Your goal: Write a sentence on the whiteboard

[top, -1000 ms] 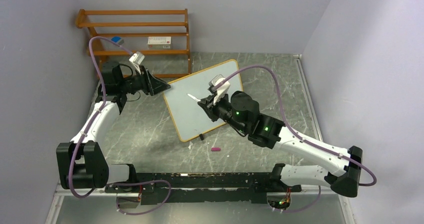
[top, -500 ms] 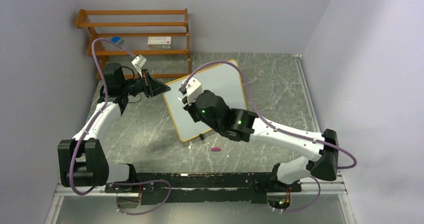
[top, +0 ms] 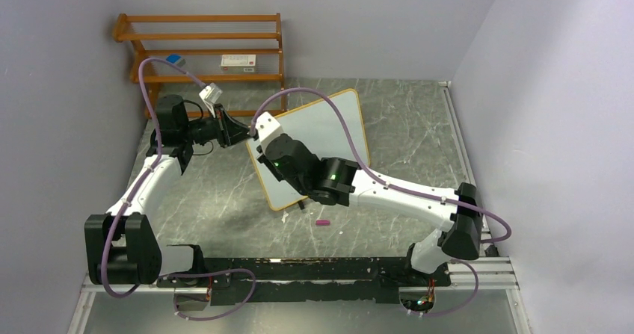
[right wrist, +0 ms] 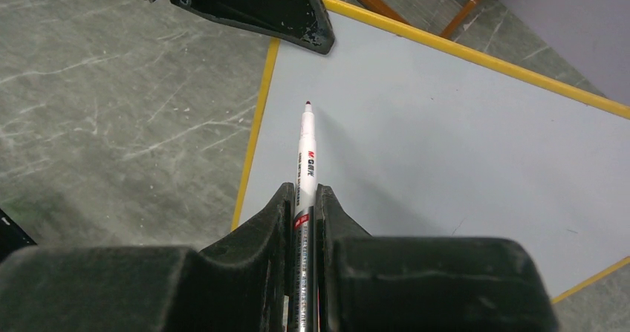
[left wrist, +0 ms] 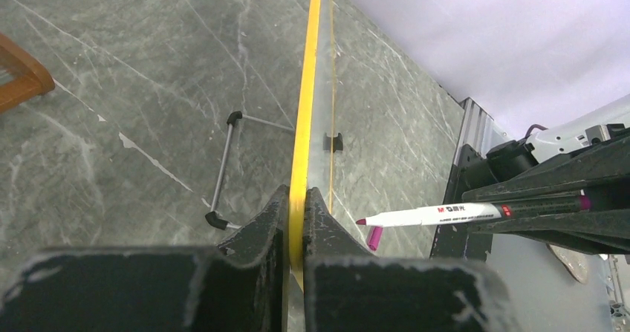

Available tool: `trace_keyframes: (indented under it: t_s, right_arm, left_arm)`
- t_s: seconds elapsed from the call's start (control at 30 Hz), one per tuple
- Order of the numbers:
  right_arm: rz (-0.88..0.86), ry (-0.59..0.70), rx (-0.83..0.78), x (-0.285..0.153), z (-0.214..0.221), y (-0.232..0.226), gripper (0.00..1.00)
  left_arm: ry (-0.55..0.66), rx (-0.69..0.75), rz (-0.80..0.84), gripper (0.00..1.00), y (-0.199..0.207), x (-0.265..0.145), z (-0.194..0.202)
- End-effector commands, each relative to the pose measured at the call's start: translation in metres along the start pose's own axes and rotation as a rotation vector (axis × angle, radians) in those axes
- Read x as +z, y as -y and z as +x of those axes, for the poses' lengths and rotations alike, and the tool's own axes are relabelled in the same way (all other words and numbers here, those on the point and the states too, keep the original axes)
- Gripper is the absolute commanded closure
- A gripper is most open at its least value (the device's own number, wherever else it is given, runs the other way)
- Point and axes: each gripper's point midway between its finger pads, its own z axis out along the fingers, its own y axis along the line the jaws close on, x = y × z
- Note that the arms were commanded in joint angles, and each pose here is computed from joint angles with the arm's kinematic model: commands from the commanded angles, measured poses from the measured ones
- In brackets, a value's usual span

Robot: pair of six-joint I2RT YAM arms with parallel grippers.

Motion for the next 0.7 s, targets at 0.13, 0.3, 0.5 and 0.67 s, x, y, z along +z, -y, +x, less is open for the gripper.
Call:
trace_keyframes:
  t_s: [0.13,0.3,0.5,0.67]
  right_arm:
    - [0.076,0.031,-0.015,0.001,-0.014,0.002,1.00]
    - [0.125,0.041,-0.030,0.005,-0.013,0.003,1.00]
    - [0.142,0.061,-0.020,0.007,-0.015,0.001,1.00]
    - [0.138,0.059,-0.033,0.011,-0.015,-0.002,1.00]
  left_arm:
    - [0.004,0.082,-0.006,0.95,0.002,0.001,-0.003]
    - [0.001,0.089,-0.017,0.95,0.002,0.000,-0.003]
    - [-0.007,0.092,-0.030,0.95,0.000,0.000,-0.001]
    - [-0.009,0.091,-0.026,0.95,0.000,0.000,0.000]
